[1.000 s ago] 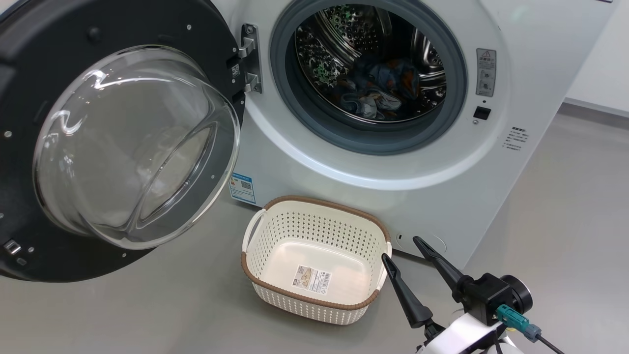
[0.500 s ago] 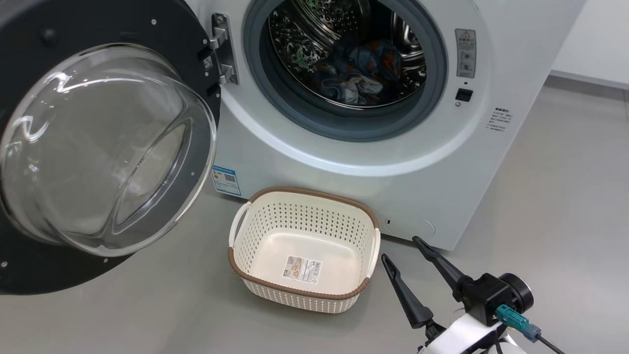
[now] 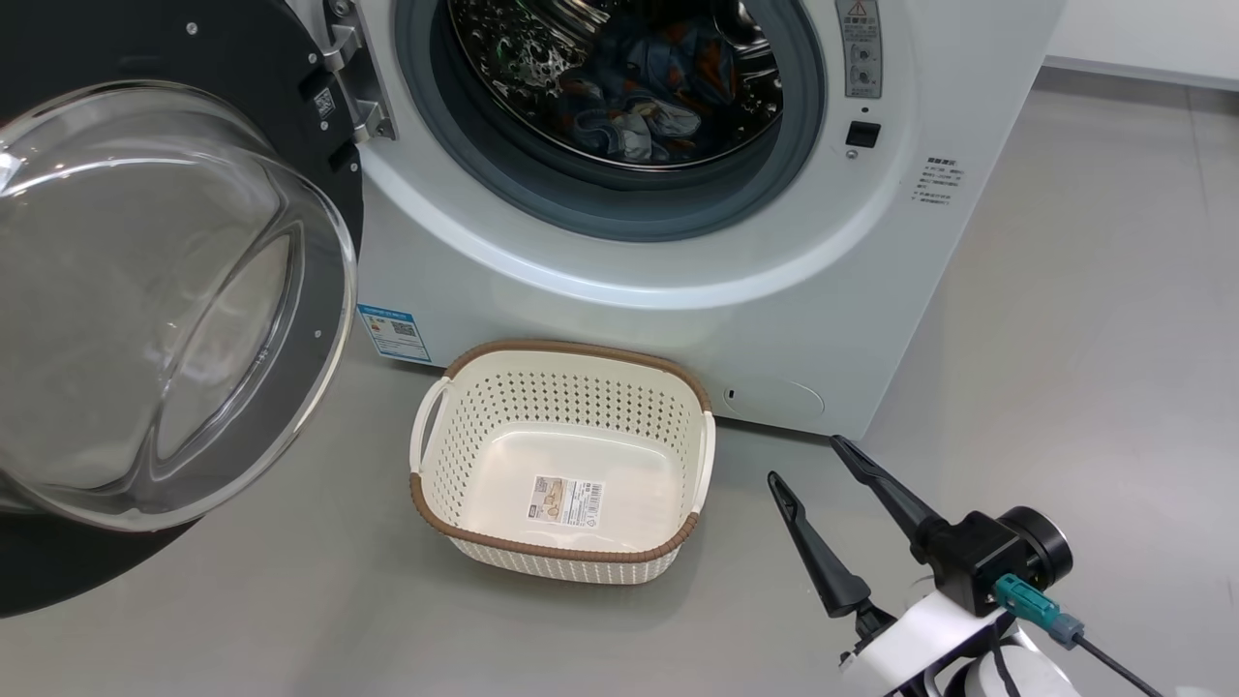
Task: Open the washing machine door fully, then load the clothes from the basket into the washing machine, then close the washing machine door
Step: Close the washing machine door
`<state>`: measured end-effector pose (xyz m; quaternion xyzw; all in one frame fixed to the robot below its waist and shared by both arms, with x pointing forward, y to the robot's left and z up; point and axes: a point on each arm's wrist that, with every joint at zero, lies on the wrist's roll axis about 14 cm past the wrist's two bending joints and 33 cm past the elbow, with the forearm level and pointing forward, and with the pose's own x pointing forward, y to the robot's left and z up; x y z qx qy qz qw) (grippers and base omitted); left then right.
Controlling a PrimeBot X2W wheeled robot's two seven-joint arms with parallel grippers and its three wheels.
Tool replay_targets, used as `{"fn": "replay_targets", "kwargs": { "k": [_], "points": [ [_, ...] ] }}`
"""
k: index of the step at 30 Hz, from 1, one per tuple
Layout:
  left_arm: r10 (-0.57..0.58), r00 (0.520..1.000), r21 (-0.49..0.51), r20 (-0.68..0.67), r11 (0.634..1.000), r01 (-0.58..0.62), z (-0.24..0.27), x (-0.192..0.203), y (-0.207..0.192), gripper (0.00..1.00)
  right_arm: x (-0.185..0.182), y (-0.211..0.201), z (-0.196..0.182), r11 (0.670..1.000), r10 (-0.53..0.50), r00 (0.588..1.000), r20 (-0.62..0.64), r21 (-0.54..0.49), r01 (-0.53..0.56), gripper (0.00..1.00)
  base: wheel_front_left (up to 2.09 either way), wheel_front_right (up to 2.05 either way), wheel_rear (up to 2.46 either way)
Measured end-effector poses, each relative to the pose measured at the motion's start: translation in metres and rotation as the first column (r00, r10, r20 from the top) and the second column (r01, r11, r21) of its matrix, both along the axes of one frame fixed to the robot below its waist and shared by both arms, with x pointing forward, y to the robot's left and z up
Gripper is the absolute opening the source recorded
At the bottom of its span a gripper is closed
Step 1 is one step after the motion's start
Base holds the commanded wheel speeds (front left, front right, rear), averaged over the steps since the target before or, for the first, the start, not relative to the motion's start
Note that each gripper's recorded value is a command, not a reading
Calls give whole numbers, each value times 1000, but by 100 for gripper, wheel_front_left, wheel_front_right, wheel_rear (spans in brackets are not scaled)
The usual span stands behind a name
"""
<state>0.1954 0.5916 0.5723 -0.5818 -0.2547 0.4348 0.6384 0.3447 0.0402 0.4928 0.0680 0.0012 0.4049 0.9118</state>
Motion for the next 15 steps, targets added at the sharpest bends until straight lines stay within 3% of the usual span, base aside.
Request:
{"fn": "replay_targets", "kwargs": {
  "k": [8,15],
  "points": [
    [-135,991,-49,-15,990,135,-15,45,-23,0,7,-12,-3,999,-34,999,-3,-10,34,100,0,0,0],
    [-199,979,-91,-32,976,195,-30,59,-36,0,8,-13,-4,999,-39,999,-5,-12,39,100,0,0,0]
  ]
}}
